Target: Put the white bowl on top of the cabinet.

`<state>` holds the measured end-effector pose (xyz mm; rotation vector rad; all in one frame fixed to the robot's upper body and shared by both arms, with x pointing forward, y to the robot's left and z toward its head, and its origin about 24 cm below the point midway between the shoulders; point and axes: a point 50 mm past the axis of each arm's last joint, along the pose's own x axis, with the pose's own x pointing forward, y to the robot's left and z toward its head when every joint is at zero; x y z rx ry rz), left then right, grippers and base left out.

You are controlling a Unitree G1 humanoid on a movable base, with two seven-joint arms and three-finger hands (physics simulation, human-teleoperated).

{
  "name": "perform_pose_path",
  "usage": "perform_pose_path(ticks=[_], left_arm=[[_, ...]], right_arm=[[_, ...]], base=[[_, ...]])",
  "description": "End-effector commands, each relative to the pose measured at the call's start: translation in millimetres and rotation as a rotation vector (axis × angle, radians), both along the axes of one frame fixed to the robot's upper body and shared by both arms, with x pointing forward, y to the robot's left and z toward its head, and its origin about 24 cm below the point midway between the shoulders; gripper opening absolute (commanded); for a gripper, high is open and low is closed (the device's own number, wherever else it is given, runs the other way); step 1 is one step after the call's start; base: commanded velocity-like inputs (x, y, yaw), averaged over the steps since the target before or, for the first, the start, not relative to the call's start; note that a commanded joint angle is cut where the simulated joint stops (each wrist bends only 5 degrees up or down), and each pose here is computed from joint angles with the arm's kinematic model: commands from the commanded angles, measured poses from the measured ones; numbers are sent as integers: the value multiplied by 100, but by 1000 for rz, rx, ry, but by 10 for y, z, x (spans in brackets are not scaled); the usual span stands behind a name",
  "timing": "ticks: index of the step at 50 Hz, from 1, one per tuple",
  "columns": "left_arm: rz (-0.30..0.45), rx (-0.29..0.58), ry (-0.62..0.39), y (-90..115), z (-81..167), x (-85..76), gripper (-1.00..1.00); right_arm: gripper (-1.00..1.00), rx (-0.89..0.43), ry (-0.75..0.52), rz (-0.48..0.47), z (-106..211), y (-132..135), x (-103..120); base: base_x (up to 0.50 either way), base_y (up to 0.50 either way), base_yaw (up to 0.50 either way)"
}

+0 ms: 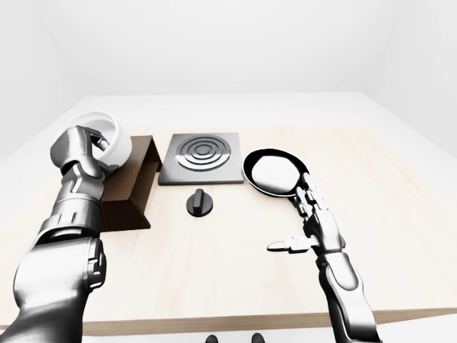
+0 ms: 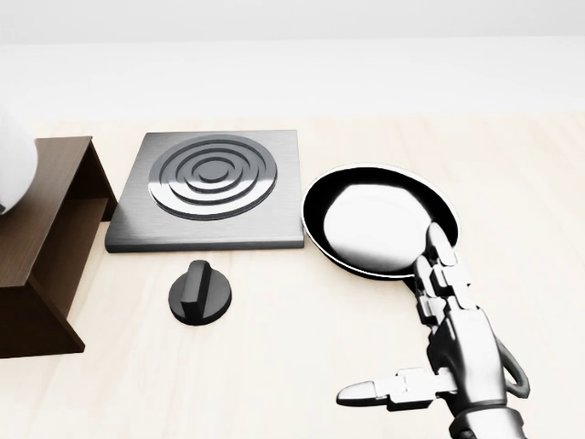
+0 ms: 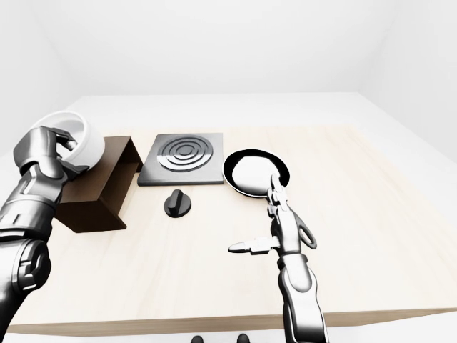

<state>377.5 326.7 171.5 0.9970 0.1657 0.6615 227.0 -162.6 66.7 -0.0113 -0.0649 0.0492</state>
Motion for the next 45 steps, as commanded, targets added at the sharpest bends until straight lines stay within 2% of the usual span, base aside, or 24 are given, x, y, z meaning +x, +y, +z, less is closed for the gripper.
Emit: perform_pose_path(ticks=[1,33,34,35,36,45], left_arm=[[16,52,-51,-8,108,8,-100],[12,48,-35,-44,37,15,-100],[7,47,-29,-53,29,20,-86],[7,47,-29,-53,29,20,-86],[4,49,-27,-55,34,23,100],[-5,59,-18,-63,38,27,100]], right_arm=[[100,-1,0,1,-3,3,0],[100,-3,1,2,-13,7,6],[100,-3,2,4,-14,9,8],[100,-3,2,4,-14,9,8],[100,-4,2,4,-14,10,5],[100,-3,1,3,-8,8,-1]], base=[[0,0,0],[0,0,0],[0,0,0],[0,0,0],[0,0,0],[0,0,0]])
